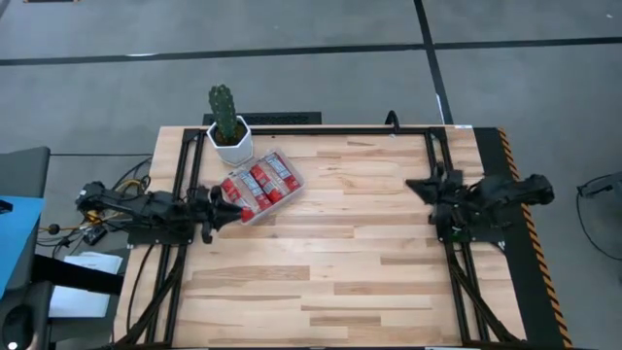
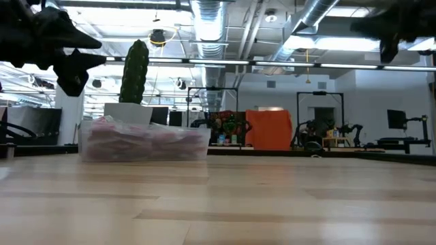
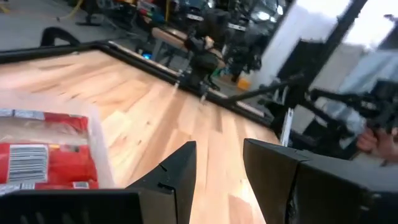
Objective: Sort popcorn bags into baskets
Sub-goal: Return to Home Position
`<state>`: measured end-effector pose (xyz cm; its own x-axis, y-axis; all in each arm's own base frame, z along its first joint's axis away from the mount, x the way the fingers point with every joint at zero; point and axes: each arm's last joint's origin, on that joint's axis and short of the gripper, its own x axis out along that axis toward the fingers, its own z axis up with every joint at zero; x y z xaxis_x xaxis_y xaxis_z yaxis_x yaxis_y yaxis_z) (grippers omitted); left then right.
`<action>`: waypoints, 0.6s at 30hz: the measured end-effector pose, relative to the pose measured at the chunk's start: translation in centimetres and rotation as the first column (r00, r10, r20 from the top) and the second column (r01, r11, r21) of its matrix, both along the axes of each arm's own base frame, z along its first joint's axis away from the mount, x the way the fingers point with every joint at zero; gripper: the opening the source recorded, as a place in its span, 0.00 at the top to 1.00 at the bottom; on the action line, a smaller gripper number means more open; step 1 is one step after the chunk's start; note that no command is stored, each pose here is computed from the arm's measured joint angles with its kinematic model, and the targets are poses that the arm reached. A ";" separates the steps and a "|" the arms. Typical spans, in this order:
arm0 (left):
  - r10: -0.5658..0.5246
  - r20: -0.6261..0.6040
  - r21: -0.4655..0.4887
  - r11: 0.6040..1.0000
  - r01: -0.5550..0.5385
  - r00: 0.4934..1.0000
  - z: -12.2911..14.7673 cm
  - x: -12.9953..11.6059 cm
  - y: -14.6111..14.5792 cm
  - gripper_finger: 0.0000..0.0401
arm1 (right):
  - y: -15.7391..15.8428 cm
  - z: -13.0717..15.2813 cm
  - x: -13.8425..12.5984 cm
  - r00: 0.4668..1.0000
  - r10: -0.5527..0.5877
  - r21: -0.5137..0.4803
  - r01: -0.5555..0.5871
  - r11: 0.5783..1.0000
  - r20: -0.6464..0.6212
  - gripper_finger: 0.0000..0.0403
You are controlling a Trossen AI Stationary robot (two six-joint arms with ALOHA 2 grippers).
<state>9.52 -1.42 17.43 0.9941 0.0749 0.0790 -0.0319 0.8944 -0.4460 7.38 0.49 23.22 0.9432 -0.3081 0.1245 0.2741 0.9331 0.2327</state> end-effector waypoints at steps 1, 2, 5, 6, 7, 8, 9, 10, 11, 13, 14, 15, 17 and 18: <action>-0.005 -0.005 0.020 1.000 0.005 1.000 0.0 0.0 0.0 0.70 | 0.1 -0.5 0.2 1.000 -0.003 -0.015 0.002 1.000 -0.023 0.93; -0.003 -0.007 0.038 0.999 0.003 1.000 0.0 0.0 0.0 0.70 | 0.1 -0.7 0.3 1.000 -0.003 -0.024 0.003 1.000 -0.031 0.93; 0.018 -0.006 0.085 0.996 -0.018 1.000 0.0 0.0 0.0 0.70 | 0.2 -1.7 0.6 0.999 0.002 -0.029 -0.004 1.000 -0.044 0.92; 0.020 -0.012 0.096 0.995 -0.019 1.000 -0.1 0.0 0.0 0.70 | 0.2 -2.2 0.7 0.998 0.003 -0.035 -0.005 0.999 -0.066 0.91; 0.020 -0.013 0.101 0.995 -0.019 1.000 -0.1 0.0 0.0 0.70 | 0.3 -2.5 0.8 0.997 0.010 -0.036 -0.012 0.999 -0.078 0.91; 0.019 -0.012 0.100 0.995 -0.018 1.000 -0.1 0.0 0.0 0.70 | 0.3 -2.7 0.9 0.996 0.014 -0.037 -0.017 0.999 -0.085 0.91; 0.017 -0.010 0.086 0.996 -0.016 1.000 0.0 0.0 0.0 0.70 | 0.3 -2.8 0.9 0.996 0.020 -0.035 -0.023 0.999 -0.082 0.91; 0.013 -0.008 0.069 0.998 -0.012 1.000 0.0 0.0 0.0 0.70 | 0.4 -3.0 1.0 0.996 0.021 -0.035 -0.024 0.999 -0.086 0.91; 0.009 -0.008 0.051 0.999 -0.008 1.000 -0.1 0.0 0.0 0.70 | 0.4 -3.3 1.1 0.995 0.022 -0.033 -0.026 0.999 -0.095 0.91; 0.008 -0.006 0.022 1.000 -0.008 1.000 -0.1 0.0 0.0 0.70 | 0.4 -4.0 1.3 0.994 0.027 -0.007 -0.028 1.000 -0.110 0.92; 0.008 -0.006 0.014 1.000 -0.008 1.000 -0.1 0.0 0.0 0.70 | 0.4 -4.2 1.3 0.993 0.028 0.003 -0.028 1.000 -0.115 0.92; 0.007 -0.005 0.008 1.000 -0.007 1.000 -0.1 0.0 0.0 0.70 | 0.5 -4.5 1.4 0.992 0.029 0.011 -0.028 1.000 -0.121 0.92; 0.007 -0.005 0.007 1.000 -0.007 1.000 -0.1 0.0 0.0 0.70 | 0.5 -5.2 1.4 0.984 0.027 0.000 -0.027 1.000 -0.175 0.93; 0.007 -0.005 0.008 1.000 -0.007 1.000 -0.1 0.0 0.0 0.70 | 0.5 -5.5 1.4 0.978 0.025 -0.008 -0.027 1.000 -0.205 0.93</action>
